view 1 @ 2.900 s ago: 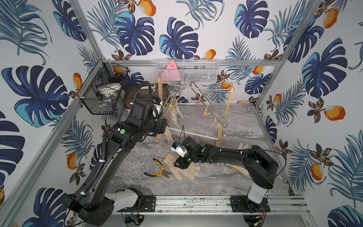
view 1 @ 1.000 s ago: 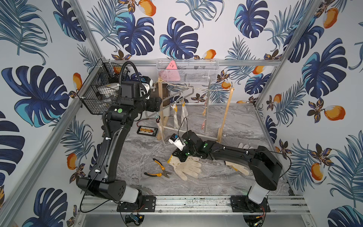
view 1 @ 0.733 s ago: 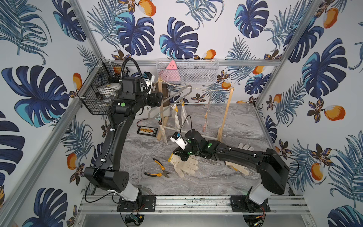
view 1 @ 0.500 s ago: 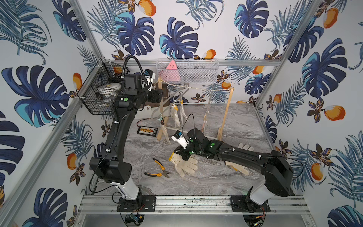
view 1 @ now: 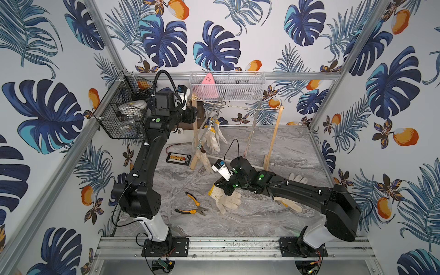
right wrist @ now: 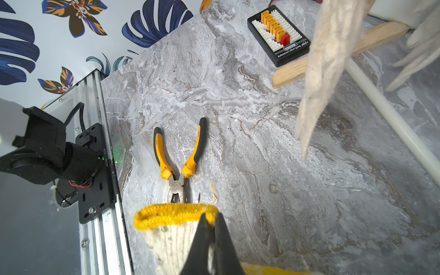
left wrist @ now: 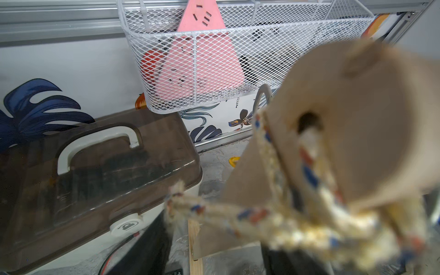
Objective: Clip the gloves onto a hanger to dry
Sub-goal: Move the clothesline to the center of the board.
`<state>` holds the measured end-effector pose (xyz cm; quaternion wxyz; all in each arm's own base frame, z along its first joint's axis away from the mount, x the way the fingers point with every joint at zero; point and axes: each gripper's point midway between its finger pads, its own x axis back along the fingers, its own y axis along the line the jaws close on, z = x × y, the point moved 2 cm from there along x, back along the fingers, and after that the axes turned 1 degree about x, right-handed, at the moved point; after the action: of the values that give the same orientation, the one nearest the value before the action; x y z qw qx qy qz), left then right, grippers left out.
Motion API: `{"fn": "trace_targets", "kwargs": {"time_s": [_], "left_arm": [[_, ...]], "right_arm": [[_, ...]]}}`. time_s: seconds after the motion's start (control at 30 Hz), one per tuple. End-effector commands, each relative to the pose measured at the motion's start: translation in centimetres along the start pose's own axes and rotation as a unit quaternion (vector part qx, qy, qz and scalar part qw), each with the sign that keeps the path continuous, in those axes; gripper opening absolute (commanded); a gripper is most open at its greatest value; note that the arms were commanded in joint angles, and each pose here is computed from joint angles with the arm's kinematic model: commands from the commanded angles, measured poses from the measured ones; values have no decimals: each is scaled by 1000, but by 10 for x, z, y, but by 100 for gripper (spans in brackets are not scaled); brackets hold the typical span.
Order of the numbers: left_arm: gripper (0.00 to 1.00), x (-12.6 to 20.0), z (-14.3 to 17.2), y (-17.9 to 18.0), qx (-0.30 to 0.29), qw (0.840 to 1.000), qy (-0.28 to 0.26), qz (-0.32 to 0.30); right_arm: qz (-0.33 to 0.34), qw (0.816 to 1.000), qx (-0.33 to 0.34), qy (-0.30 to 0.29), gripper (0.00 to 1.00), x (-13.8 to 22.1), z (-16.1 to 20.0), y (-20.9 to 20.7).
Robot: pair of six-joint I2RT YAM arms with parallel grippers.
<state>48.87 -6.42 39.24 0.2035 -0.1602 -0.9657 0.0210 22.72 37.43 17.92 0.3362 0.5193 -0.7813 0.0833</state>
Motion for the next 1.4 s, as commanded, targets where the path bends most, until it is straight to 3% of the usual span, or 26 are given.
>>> {"fn": "trace_targets", "kwargs": {"time_s": [0.0, 0.27, 0.5, 0.77, 1.0, 1.37], "left_arm": [[57, -4, -10, 3, -6, 1000, -25, -10], [53, -14, -8, -3, -19, 999, -24, -32], [38, -16, -5, 1, -21, 997, -20, -68], [25, -3, -3, -5, -29, 995, -21, -90], [21, 22, 2, -9, -35, 990, -30, -135], [11, 46, 27, -37, -44, 987, -8, -155]], "right_arm": [[5, 1000, -6, -3, 0, 3, -1, -2], [9, 1000, -8, -6, 0, 9, 0, -4], [10, 1000, -11, -8, 0, 13, 1, -7], [7, 1000, -14, -10, 0, 13, 2, -8], [-1, 1000, -18, -14, 0, 17, 2, -6], [-12, 1000, -13, -16, 0, 26, 4, -2]]}}
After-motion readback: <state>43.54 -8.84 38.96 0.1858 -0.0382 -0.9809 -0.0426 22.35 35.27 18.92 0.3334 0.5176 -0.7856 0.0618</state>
